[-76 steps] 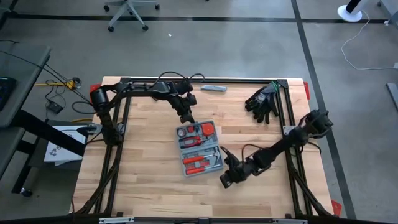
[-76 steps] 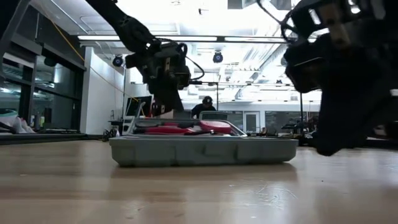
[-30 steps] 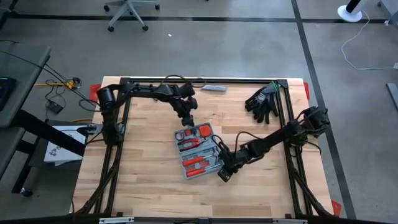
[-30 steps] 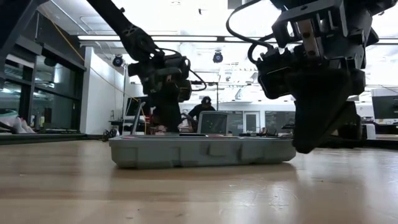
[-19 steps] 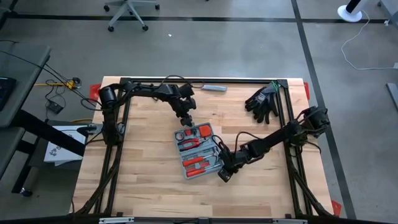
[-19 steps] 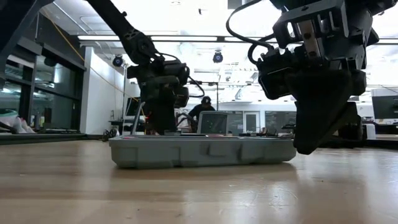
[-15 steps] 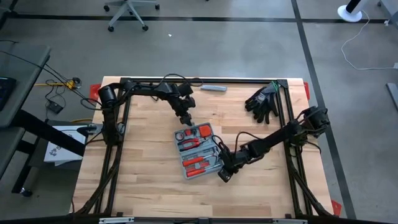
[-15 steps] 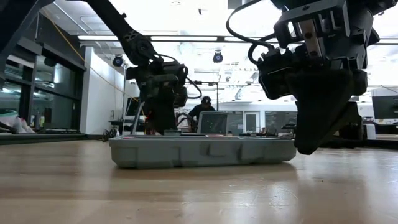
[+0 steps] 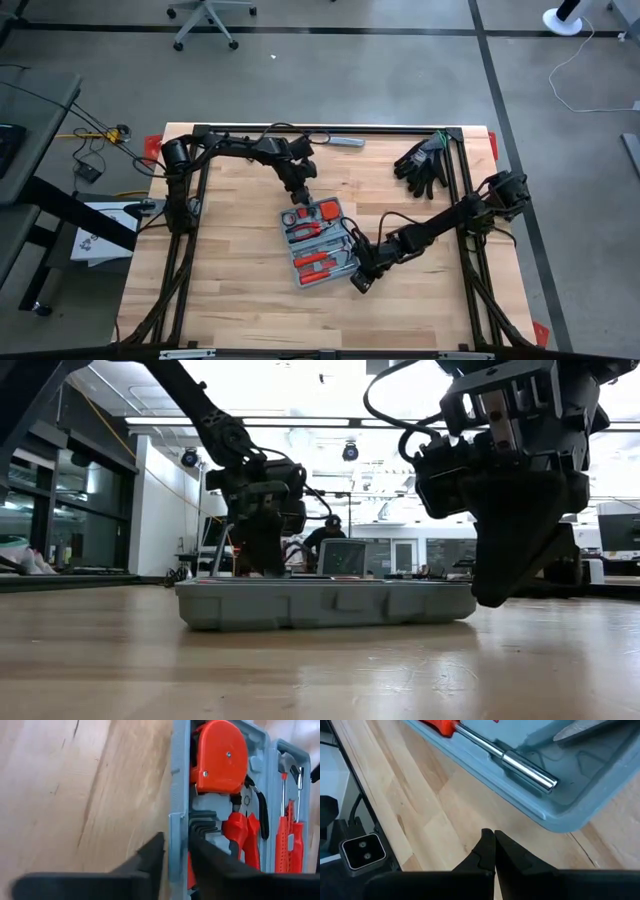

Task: Prefit tool cases
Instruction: Close the gray prefit tool case, then return to Home Position

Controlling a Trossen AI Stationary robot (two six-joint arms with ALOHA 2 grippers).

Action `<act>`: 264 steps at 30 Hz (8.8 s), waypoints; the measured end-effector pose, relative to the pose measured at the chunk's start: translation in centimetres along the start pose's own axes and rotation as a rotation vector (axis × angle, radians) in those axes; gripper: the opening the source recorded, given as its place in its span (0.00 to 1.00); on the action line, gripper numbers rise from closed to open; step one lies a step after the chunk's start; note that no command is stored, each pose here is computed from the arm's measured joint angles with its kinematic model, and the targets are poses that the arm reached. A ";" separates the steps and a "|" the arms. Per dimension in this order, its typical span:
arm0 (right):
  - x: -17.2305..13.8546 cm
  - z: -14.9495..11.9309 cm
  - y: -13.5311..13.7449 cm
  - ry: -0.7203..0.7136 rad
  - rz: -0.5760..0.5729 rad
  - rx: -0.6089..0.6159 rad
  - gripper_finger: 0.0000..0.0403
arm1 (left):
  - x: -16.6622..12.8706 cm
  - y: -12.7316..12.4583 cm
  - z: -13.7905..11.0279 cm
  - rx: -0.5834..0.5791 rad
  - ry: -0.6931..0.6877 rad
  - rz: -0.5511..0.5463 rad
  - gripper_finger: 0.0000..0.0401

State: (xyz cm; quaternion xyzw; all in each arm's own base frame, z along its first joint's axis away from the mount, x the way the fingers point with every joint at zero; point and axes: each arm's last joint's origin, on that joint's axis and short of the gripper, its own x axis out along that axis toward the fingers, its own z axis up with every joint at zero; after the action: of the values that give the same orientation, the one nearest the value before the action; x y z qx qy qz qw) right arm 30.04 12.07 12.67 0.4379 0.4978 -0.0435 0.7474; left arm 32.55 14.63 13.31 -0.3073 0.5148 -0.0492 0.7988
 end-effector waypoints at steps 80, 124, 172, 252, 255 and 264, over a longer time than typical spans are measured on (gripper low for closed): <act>1.4 5.0 -2.3 -0.298 0.002 0.170 0.00 | 2.8 -13.7 -2.5 0.002 -0.136 0.131 0.28; -5.8 11.2 -6.2 -0.325 -0.094 0.058 0.00 | 0.7 -9.6 -7.0 -0.168 -0.377 0.288 0.13; -16.2 -3.3 -10.4 -0.851 0.760 0.308 0.00 | -7.4 -9.9 -20.9 -0.459 -0.749 -0.483 0.12; -16.2 -6.3 -14.2 -0.688 0.632 0.179 0.00 | -9.2 -5.4 -22.9 -0.615 -1.174 -0.475 0.12; -16.2 -6.3 -14.2 -0.688 0.632 0.179 0.00 | -9.2 -5.4 -22.9 -0.615 -1.174 -0.475 0.12; -16.2 -6.3 -14.2 -0.688 0.631 0.179 0.00 | -9.2 -5.4 -22.9 -0.615 -1.174 -0.475 0.12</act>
State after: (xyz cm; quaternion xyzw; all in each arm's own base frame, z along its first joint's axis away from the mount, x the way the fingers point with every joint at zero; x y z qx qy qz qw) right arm 10.41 1.76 15.87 0.5906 0.0581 0.0004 0.8048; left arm 10.02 3.83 17.13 -0.5991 -0.0919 0.0997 0.7891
